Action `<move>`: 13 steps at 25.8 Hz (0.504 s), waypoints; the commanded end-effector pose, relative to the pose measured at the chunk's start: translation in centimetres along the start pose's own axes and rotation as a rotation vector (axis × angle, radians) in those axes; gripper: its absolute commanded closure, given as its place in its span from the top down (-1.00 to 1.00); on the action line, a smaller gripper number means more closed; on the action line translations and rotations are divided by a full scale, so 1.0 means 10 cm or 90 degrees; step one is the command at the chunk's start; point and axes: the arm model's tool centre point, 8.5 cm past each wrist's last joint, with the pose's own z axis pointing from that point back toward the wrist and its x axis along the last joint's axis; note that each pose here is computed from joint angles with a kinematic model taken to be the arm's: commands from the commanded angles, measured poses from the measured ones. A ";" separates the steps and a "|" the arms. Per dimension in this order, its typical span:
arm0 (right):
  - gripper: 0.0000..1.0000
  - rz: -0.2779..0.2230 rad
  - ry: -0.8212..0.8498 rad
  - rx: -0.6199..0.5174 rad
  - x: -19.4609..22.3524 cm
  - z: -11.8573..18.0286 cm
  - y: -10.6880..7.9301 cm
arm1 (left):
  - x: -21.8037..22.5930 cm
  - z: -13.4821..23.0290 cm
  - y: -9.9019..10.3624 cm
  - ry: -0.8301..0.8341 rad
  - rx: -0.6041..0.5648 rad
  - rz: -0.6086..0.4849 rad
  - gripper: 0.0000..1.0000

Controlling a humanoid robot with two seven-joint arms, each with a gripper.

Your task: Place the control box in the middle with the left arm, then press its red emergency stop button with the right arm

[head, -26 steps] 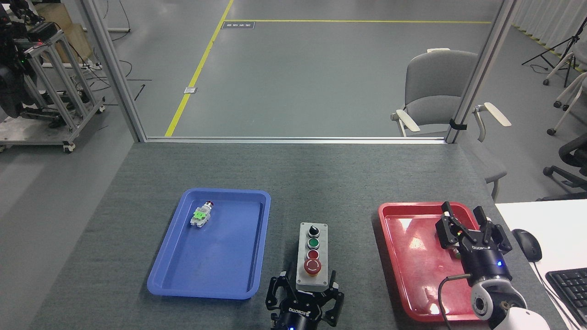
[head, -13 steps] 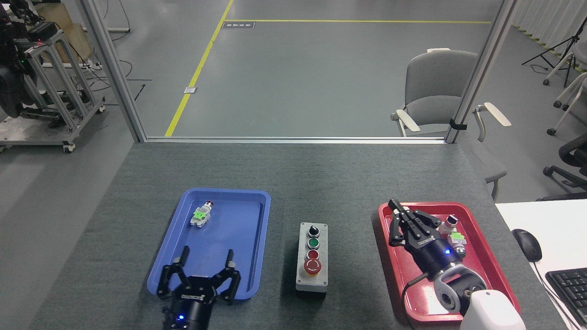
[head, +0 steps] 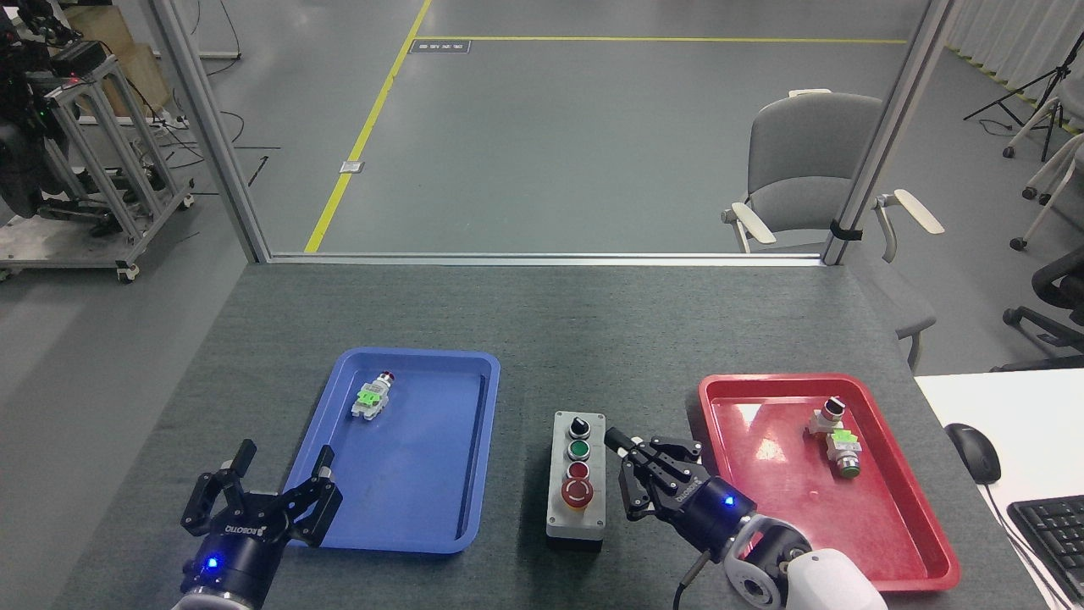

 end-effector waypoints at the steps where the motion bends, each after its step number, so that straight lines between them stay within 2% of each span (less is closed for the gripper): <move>1: -1.00 -0.006 -0.018 0.022 0.13 -0.15 0.10 | 0.00 0.01 0.01 -0.003 0.006 0.001 0.98; 6: -1.00 -0.015 -0.024 0.058 0.21 -0.26 0.20 | 0.04 0.01 0.08 -0.015 0.031 0.001 0.98; 8: -1.00 -0.020 -0.021 0.068 0.20 -0.26 0.26 | 0.01 0.02 0.14 -0.010 0.078 0.000 0.98; 10: -1.00 -0.011 -0.027 0.080 0.23 -0.26 0.30 | -0.03 0.05 0.19 0.005 0.129 0.005 0.98; 13: -1.00 -0.003 -0.028 0.092 0.23 -0.25 0.35 | -0.01 0.07 0.14 0.010 0.127 0.011 0.98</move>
